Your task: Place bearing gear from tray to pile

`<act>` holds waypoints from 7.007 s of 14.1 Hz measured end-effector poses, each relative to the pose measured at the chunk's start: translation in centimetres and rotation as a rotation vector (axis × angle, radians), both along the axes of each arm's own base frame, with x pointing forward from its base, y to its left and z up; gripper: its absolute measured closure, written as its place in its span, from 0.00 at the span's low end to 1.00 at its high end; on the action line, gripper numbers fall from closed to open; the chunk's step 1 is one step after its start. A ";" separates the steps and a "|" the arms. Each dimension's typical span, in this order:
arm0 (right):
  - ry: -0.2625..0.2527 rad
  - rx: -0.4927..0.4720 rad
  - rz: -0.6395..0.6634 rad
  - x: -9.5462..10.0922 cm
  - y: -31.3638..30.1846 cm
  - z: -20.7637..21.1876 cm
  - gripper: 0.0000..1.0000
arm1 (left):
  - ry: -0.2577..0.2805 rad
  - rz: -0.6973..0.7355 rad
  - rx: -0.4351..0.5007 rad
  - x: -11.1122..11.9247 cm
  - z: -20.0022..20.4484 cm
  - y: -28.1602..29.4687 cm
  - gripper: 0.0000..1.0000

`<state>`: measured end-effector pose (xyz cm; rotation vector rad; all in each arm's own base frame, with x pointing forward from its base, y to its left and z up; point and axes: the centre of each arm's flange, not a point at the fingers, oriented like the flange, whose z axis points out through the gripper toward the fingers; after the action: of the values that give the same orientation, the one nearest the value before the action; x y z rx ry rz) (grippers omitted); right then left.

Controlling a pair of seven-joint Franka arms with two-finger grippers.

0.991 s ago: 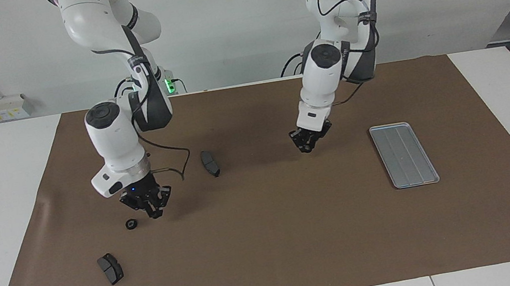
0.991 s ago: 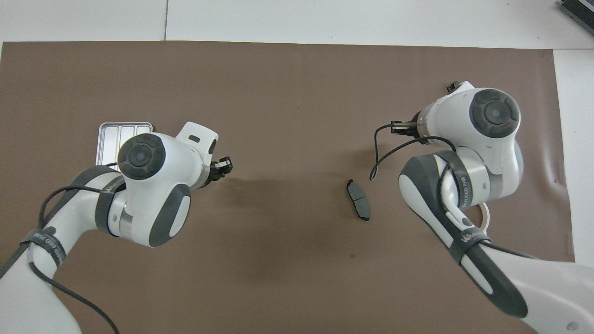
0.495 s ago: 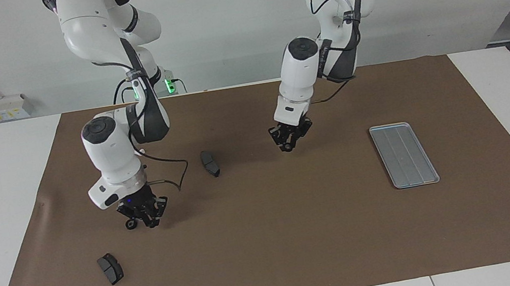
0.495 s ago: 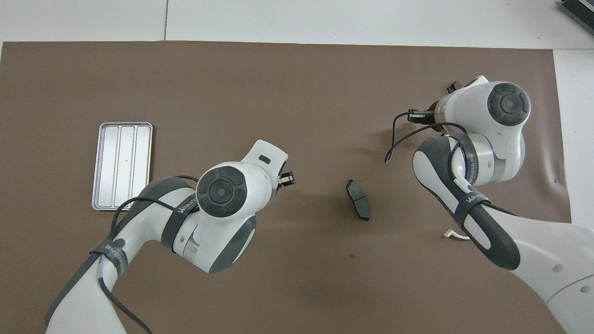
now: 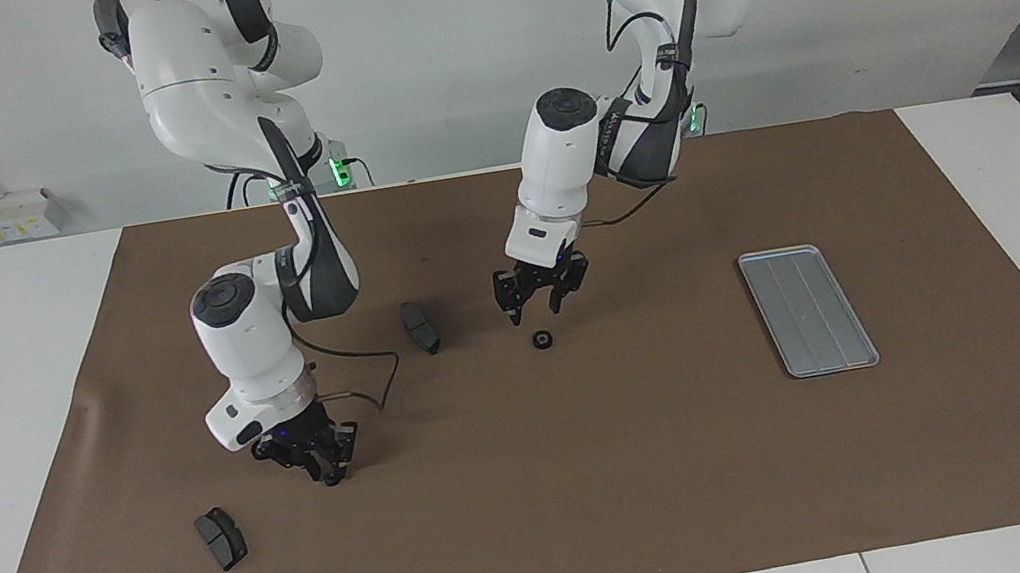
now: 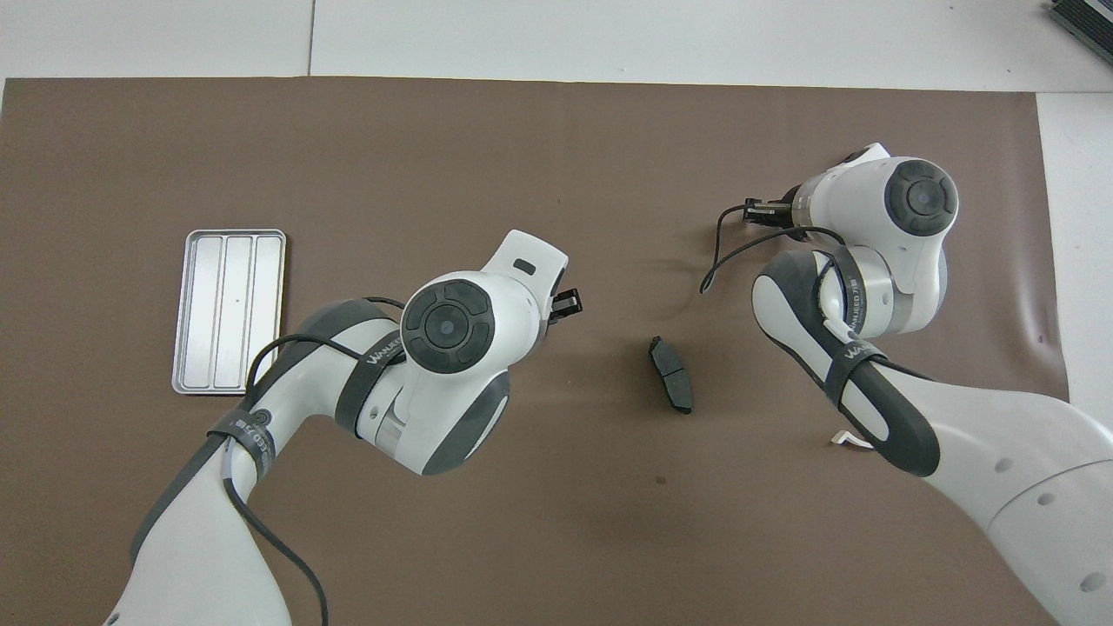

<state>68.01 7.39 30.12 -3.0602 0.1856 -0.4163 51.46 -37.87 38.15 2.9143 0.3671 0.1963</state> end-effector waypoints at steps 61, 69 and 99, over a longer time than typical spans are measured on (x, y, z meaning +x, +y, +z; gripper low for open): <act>0.105 -0.055 0.112 -14.8 34.6 -1.2 0.65 | 0.024 -0.161 0.208 1.8 18.9 37.5 0.00; 0.147 -0.121 -0.043 -8.0 18.3 10.2 0.65 | 0.024 -0.161 0.208 1.8 19.0 37.5 0.00; 0.110 -0.089 0.062 -7.3 -6.3 12.6 0.00 | 0.024 -0.161 0.208 1.8 19.0 37.5 0.00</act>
<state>60.68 1.06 42.74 -3.1692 0.0783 -0.2593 53.22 -0.39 57.10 3.1352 0.1196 0.1852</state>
